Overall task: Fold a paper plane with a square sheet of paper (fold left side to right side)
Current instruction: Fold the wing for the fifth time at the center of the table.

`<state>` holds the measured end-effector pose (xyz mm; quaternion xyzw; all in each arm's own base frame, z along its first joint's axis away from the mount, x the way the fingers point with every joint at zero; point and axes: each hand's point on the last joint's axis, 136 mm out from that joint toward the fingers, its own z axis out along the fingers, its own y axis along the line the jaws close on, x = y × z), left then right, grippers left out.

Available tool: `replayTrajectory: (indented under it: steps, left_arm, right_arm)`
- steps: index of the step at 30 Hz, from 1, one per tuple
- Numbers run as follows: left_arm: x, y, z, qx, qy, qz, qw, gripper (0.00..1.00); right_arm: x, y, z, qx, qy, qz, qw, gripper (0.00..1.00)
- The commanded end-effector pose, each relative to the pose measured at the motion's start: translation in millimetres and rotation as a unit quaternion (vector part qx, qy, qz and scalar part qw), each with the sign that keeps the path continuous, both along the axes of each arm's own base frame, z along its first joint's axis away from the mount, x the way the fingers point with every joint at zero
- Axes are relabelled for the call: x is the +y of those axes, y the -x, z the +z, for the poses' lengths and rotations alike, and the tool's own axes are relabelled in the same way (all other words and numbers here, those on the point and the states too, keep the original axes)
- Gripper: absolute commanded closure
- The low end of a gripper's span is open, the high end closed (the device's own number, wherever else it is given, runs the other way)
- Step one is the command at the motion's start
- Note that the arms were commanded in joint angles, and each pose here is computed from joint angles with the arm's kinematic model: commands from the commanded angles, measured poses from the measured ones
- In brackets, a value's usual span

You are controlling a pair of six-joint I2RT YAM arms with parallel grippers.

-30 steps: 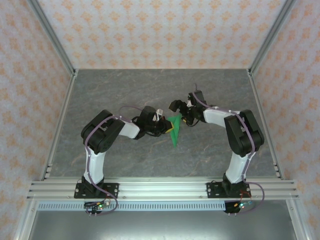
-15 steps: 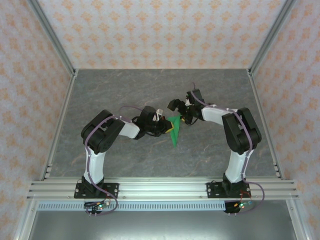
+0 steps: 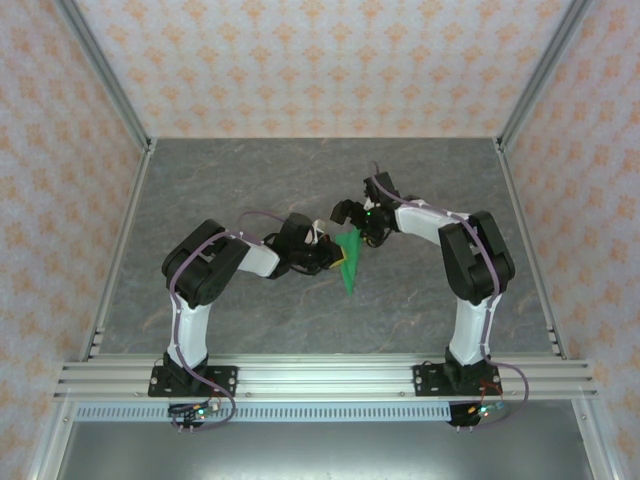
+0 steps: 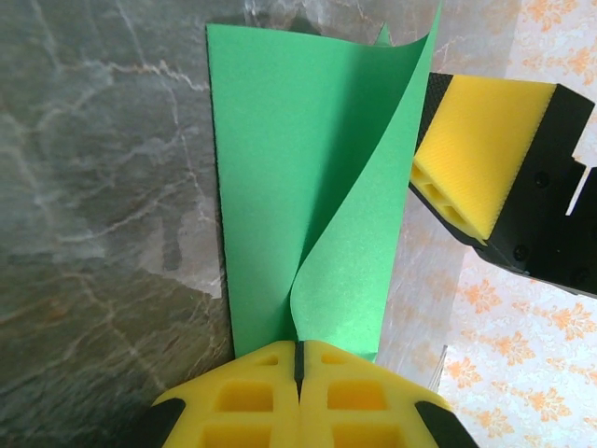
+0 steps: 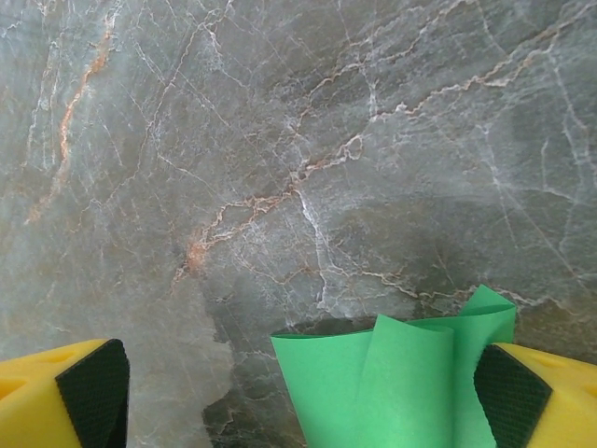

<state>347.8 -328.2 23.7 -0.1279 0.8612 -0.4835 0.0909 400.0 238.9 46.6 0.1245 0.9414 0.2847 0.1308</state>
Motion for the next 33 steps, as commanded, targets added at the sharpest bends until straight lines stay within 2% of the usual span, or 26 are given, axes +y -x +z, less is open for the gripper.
replayTrajectory:
  steps: [1,18,33]
  left_arm:
    - [0,-5,17,-0.029,-0.010,0.000,1.000,1.00]
    - [4,-11,28,-0.051,-0.020,0.005,0.999,1.00]
    - [8,-12,20,-0.050,-0.046,0.006,0.998,1.00]
  right_arm:
    - [-16,26,-36,0.063,0.061,0.006,0.996,0.00]
    - [-14,28,-38,0.064,0.065,0.010,0.996,0.00]
    - [-12,29,-38,0.063,0.065,0.013,0.996,0.00]
